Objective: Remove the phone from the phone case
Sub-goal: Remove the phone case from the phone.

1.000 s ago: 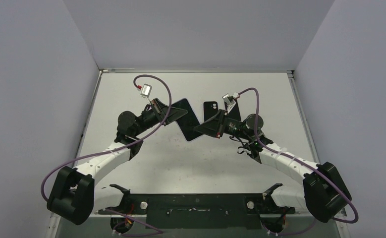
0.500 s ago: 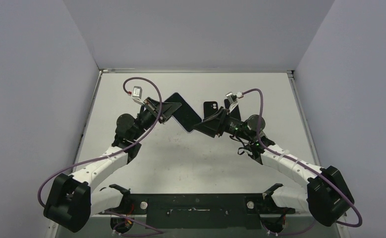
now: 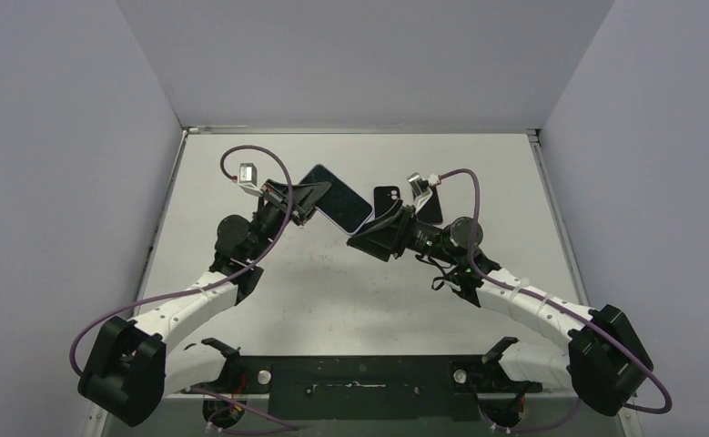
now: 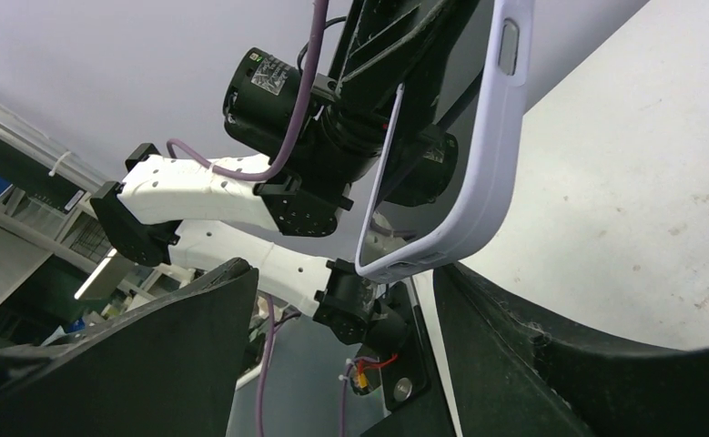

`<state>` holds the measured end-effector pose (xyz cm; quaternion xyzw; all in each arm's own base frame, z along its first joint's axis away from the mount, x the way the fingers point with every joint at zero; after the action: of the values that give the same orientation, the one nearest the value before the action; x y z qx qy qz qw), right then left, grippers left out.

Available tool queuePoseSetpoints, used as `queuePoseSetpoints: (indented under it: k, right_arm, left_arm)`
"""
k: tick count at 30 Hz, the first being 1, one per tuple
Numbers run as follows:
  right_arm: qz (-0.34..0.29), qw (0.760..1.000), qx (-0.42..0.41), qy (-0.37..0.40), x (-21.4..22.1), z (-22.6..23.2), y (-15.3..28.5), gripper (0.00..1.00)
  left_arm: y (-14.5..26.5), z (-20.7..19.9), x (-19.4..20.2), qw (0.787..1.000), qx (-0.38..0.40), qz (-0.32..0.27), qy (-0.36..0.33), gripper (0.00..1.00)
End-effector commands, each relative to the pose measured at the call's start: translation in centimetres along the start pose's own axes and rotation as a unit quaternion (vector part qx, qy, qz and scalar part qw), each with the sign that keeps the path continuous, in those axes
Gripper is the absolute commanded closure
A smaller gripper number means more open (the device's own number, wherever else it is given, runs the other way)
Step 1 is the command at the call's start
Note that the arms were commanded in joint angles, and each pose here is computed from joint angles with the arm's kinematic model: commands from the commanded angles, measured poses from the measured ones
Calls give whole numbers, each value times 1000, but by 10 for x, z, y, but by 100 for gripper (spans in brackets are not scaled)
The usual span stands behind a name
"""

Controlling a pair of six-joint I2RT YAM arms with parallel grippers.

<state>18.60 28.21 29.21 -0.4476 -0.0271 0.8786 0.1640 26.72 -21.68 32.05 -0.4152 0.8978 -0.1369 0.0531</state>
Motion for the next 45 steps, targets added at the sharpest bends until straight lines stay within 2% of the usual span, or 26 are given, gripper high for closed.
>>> queuePoseSetpoints:
  k: [1, 11, 15, 25, 29, 32, 38, 45]
  right_arm:
    - [-41, 997, -39, 45, -19, 18, -7, 29]
    - [-51, 996, -50, 49, -23, 21, -9, 35]
    - [-50, 996, -42, 53, -22, 19, -8, 42]
    - [-48, 997, -20, 61, -18, 10, -8, 67]
    - [-38, 996, -13, 74, -15, 6, -9, 83]
    - [-18, 995, -4, 103, -8, 4, -10, 99]
    - [36, 979, 24, 198, -1, -5, -7, 100]
    - [60, 958, 47, 275, -8, -13, -6, 100]
  left_arm:
    - [1, -46, 1, 995, 102, -15, 10, 100]
    - [3, -47, 4, 994, 105, -21, 23, 100]
    - [3, -46, 5, 994, 104, -22, 25, 100]
    - [5, -41, 9, 995, 87, -21, 32, 100]
    - [6, -37, 10, 996, 73, -20, 44, 100]
    - [7, -33, 11, 997, 57, -17, 53, 100]
    - [4, -20, 15, 998, 14, 2, 68, 100]
    - [3, -6, 20, 995, -21, 28, 98, 100]
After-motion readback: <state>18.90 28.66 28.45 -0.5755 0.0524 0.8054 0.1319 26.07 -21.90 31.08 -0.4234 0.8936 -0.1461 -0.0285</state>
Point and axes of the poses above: each gripper's point midway between its finger pads, its own y axis back along the fingers, its own z axis along the line the jaws close on, x = y × z, the point moved 4 cm from there along y, back along the fingers, and after that the axes turned 11 degrees about y, right-handed, at the moved point
